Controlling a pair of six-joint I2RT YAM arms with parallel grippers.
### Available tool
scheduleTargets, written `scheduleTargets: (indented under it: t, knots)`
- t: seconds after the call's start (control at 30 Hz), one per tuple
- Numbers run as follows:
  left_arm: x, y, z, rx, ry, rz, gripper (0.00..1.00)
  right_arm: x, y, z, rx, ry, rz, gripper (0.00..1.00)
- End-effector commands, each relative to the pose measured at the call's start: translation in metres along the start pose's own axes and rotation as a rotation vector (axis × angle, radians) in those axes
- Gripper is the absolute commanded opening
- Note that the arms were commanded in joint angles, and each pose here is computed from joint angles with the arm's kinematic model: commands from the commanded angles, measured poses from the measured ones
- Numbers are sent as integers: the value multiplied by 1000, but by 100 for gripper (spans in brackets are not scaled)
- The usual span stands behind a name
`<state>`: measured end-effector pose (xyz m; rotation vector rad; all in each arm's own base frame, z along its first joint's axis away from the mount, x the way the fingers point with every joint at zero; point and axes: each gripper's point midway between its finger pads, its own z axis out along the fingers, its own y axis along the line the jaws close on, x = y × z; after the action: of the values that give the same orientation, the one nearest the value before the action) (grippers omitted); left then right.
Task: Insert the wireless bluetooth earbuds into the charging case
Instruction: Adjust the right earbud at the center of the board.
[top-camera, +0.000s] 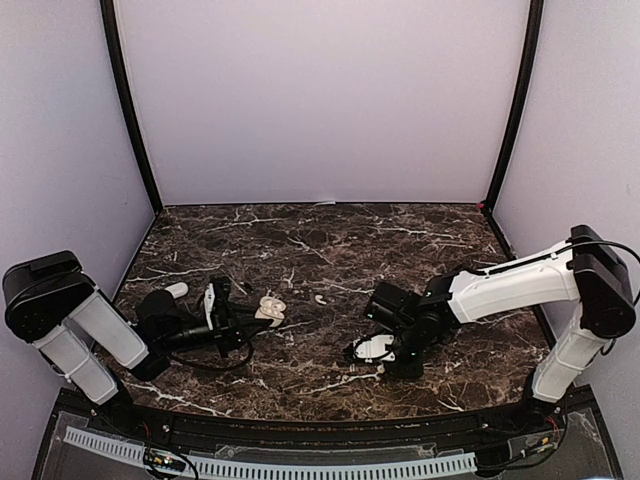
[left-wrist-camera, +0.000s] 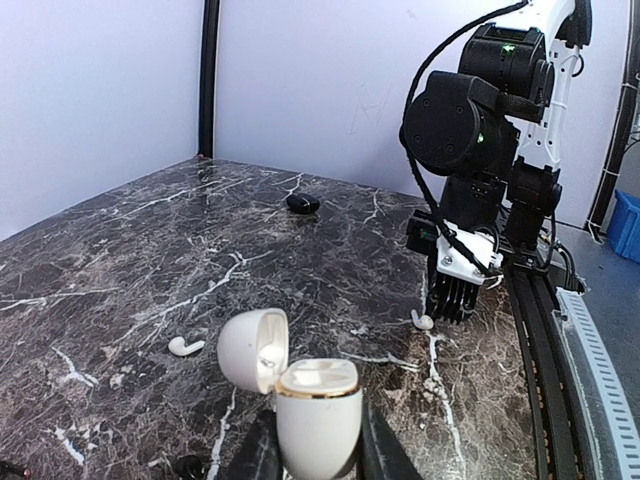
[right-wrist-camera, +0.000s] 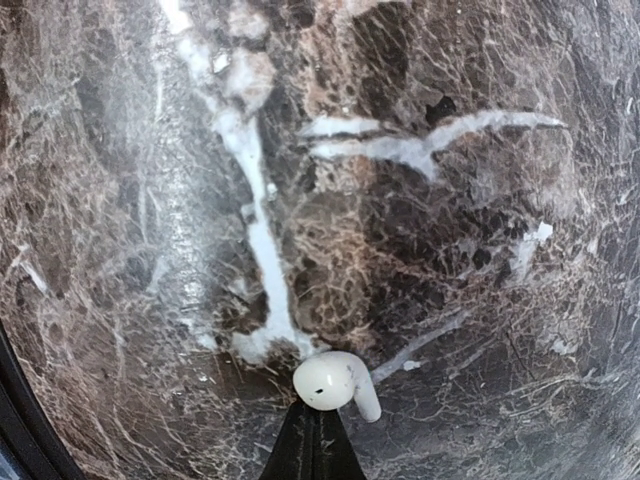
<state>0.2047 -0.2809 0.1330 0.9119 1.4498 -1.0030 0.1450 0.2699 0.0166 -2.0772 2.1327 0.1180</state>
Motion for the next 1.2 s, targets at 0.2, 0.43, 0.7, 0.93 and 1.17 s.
scheduleTargets:
  t: [0.2,0.43,0.7,0.93,1.17]
  knots:
    - [-12,7,-6,-51,-42,32,10,-39,-7,5,4,-105,-25,0]
    - [-13,8,-6,-54,-43,35,10,-74,-6,-29,2,-298,-48,0]
    - [-15,7,-7,-51,-47,36,10,-84,-31,-85,152,-474,-20,3]
    - [-15,7,-8,-52,-47,40,11,-60,-119,-195,623,-801,302,35]
    - [-15,7,-7,-50,-45,41,11,-42,-131,-198,687,-866,476,79]
